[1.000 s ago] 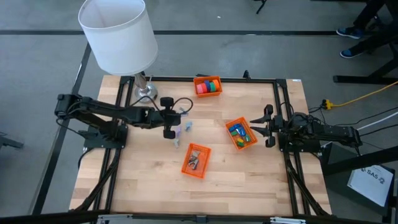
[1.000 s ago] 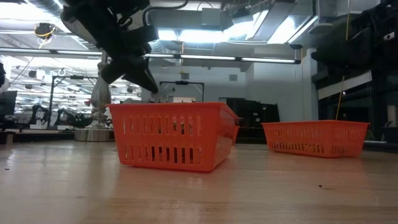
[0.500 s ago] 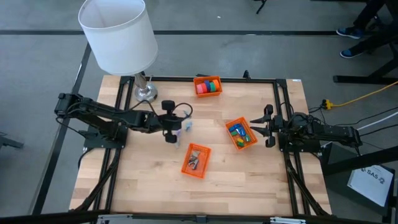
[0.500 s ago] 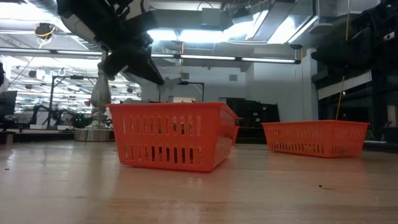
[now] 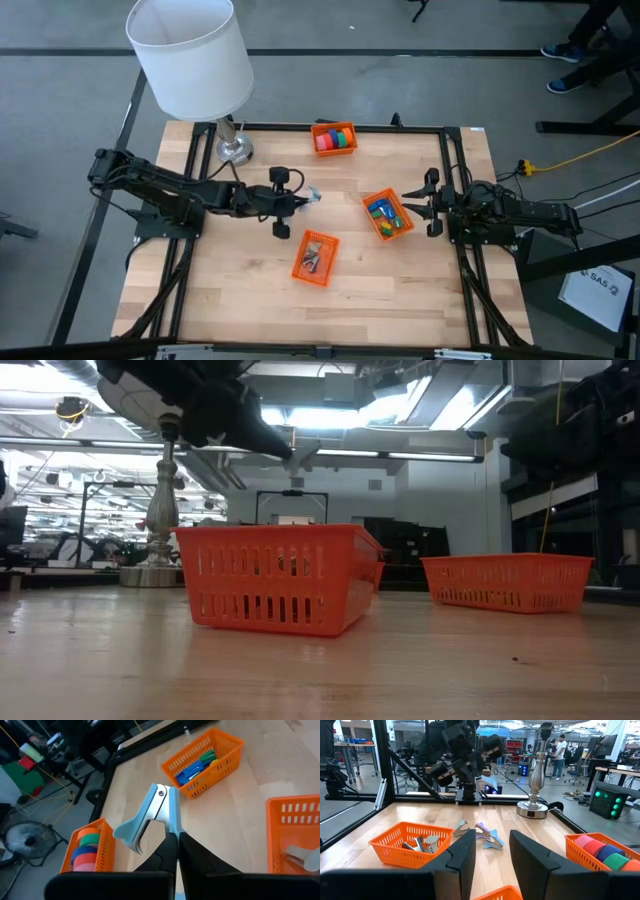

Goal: Pick and place Stapler, Stapler remover, tape
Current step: Put the blue staple remover into the bottom orange bin

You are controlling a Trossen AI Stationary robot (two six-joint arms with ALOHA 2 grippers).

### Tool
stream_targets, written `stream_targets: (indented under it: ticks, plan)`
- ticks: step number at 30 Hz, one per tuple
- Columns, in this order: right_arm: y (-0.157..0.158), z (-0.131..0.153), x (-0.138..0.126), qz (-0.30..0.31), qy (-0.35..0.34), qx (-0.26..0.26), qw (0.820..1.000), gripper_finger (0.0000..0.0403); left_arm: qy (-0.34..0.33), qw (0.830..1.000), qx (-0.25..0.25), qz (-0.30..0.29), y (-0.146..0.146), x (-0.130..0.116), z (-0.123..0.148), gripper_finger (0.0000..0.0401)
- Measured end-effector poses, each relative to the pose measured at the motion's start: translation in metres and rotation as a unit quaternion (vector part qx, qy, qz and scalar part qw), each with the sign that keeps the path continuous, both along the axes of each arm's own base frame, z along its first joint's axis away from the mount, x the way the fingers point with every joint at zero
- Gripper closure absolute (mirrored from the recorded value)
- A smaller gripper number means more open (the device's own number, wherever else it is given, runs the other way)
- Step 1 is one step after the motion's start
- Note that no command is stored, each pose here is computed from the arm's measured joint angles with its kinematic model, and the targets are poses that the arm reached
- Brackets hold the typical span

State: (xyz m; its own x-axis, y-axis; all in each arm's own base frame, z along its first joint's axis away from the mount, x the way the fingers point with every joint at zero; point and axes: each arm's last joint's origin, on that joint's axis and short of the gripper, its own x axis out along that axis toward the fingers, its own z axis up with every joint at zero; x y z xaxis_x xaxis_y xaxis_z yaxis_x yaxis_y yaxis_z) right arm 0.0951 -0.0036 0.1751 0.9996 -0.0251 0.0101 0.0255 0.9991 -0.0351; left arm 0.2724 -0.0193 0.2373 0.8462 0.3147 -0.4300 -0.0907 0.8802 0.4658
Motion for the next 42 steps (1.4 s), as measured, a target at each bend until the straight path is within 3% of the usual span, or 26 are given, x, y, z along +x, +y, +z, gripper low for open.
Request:
stream_targets:
  ticks: [6,11,19,25,36,42]
  plan:
    - [0.0,0.0,0.0,0.0,0.0,0.0,1.0,0.0279,-0.016,1.0,-0.013,-0.005,-0.006,0.001,0.002,0.0398]
    - [0.0,0.0,0.0,0.0,0.0,0.0,1.0,0.0279,-0.05,0.994,-0.06,-0.073,-0.017,0.003,0.008,0.0398]
    - [0.0,0.0,0.0,0.0,0.0,0.0,1.0,0.0279,-0.089,0.974,-0.134,-0.16,-0.036,0.012,0.008,0.0398]
    - [0.0,0.0,0.0,0.0,0.0,0.0,1.0,0.0279,-0.07,0.955,-0.189,-0.217,-0.051,0.024,-0.011,0.0398]
    - [0.0,0.0,0.0,0.0,0.0,0.0,1.0,0.0279,-0.005,0.921,-0.32,-0.223,-0.077,0.032,-0.045,0.0398]
    - [0.0,0.0,0.0,0.0,0.0,0.0,1.0,0.0279,0.003,0.928,-0.328,-0.178,-0.079,0.035,-0.057,0.039]
